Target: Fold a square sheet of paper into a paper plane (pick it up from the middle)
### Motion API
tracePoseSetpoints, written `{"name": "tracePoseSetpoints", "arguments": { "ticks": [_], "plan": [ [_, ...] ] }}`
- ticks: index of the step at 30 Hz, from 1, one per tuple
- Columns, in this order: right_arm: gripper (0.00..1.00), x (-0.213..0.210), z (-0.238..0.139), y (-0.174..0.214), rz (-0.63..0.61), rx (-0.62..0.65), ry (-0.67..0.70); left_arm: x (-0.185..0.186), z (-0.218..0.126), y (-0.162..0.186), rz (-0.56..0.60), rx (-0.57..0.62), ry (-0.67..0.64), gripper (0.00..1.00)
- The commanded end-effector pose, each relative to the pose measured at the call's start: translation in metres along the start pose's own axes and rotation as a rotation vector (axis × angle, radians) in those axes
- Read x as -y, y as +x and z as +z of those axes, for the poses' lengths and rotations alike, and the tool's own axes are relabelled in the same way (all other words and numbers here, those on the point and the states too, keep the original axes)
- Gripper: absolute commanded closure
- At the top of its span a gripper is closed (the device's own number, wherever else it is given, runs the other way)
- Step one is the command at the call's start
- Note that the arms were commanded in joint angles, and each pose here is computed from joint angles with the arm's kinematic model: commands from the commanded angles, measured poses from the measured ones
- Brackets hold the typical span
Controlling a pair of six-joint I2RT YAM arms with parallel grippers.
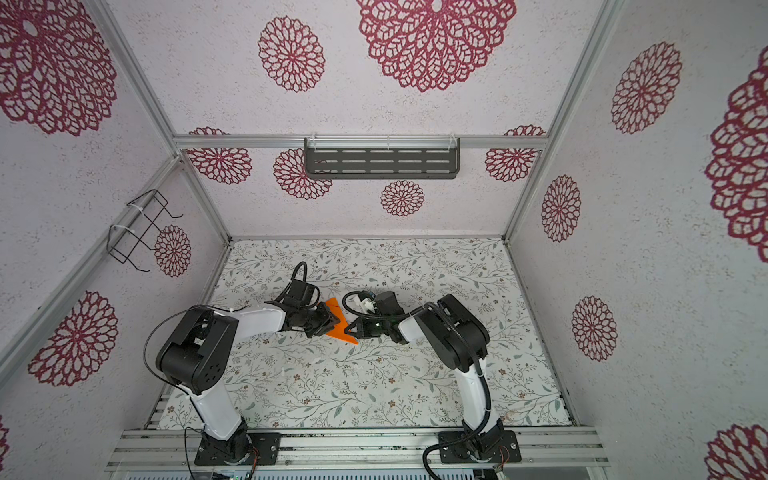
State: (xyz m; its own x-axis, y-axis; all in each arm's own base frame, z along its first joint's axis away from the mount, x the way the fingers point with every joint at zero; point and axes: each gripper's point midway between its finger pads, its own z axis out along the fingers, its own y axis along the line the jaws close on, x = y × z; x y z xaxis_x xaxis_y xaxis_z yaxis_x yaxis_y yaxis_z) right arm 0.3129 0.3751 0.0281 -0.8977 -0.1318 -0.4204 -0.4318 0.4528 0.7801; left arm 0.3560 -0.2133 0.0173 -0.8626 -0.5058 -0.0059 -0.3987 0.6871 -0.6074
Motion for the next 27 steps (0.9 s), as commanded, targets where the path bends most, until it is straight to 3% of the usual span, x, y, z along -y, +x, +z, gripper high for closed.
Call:
{"name": "tracePoseSetpoints", "arguments": {
  "ticks": [1,19,24,27],
  "plan": [
    [0.95,0.007,0.0,0.004,0.002,-0.025,0.026,-0.015,0.005,0.002,-0.036,-0.004,-0.071,0.71],
    [0.72,-0.019,-0.031,-0.033,-0.031,0.104,-0.011,-0.05,0.011,0.01,-0.106,-0.048,-0.222,0.77],
    [0.72,-0.031,-0.039,-0.041,-0.06,0.136,-0.029,-0.051,0.012,0.011,-0.098,-0.062,-0.239,0.76],
    [0.77,-0.04,-0.041,-0.044,-0.086,0.145,-0.058,-0.054,0.011,0.011,-0.1,-0.065,-0.258,0.76]
  ]
}}
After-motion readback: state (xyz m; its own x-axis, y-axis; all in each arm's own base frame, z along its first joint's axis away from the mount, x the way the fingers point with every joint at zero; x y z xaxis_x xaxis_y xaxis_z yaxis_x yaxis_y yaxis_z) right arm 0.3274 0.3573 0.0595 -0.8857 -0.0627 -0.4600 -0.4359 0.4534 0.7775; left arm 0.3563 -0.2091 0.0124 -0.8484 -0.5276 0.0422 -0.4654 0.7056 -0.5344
